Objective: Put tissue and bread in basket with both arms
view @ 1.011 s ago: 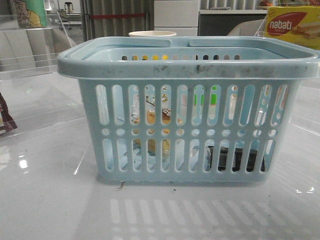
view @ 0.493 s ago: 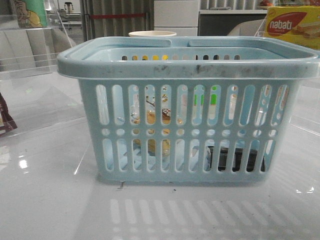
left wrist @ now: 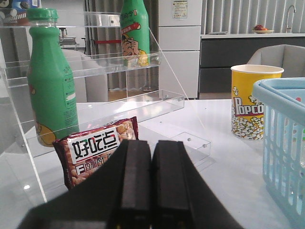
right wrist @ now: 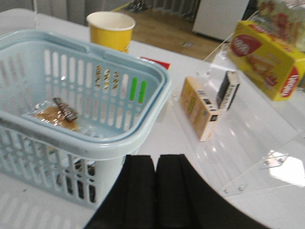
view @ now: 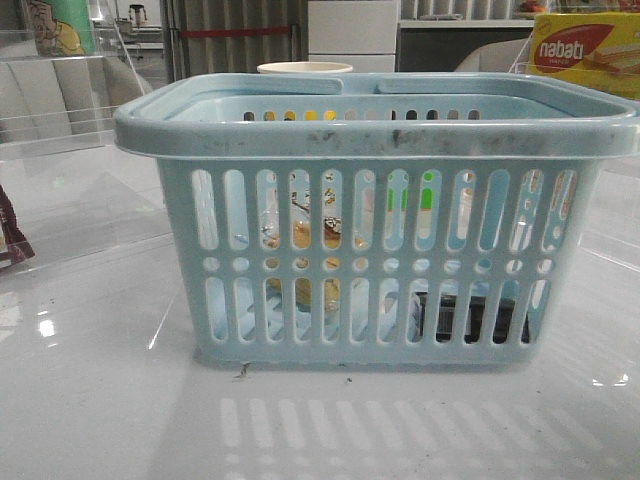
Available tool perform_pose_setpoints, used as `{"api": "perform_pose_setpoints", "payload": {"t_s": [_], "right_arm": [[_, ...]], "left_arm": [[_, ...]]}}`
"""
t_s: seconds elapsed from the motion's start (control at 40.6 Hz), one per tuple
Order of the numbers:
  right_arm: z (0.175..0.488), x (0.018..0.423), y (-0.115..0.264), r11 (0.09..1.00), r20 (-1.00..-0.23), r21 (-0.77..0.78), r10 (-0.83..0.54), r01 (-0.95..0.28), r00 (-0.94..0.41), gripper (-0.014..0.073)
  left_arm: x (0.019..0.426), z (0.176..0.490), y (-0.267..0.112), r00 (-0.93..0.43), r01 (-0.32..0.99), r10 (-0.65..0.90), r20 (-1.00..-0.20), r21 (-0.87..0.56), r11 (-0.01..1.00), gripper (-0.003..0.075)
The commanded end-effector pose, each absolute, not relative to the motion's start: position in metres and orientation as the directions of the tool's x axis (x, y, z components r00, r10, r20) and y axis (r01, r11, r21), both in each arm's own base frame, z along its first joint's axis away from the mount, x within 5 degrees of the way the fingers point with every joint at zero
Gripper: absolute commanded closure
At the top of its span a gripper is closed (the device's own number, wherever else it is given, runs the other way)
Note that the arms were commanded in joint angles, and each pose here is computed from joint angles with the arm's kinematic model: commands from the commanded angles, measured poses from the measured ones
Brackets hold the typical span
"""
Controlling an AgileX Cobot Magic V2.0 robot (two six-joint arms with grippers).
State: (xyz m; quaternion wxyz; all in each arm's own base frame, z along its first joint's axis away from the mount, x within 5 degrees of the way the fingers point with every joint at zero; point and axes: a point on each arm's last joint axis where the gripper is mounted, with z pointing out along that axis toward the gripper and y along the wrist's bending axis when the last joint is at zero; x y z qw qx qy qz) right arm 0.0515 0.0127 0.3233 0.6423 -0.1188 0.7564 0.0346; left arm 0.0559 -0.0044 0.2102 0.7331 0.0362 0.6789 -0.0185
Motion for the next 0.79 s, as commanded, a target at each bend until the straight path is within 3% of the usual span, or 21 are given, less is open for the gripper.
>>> {"api": "perform_pose_setpoints", "payload": {"t_s": [0.0,0.247,0.493,0.764], "right_arm": [[0.324,0.045,0.007,0.986,-0.994,-0.111,-0.108,-0.123,0.031,0.0573],[0.267,0.043,0.000,0.994,-0.991,-0.109,-0.110,0.025,0.076,0.0573],[0.219,0.052,-0.003,0.992,-0.988,-0.105,-0.111,0.065,0.106,0.0573],[0.205,0.055,-0.003,0.992,-0.990,-0.105,-0.110,0.063,0.086,0.0573]], "left_arm": [[0.053,0.219,-0.004,0.180,0.077,-0.006,-0.984,0.008,0.997,0.0629],[0.053,0.219,-0.004,0.180,0.077,-0.006,-0.984,0.008,0.997,0.0629],[0.053,0.219,-0.004,0.180,0.077,-0.006,-0.984,0.008,0.997,0.0629],[0.053,0.219,-0.004,0.180,0.077,-0.006,-0.984,0.008,0.997,0.0629]]}}
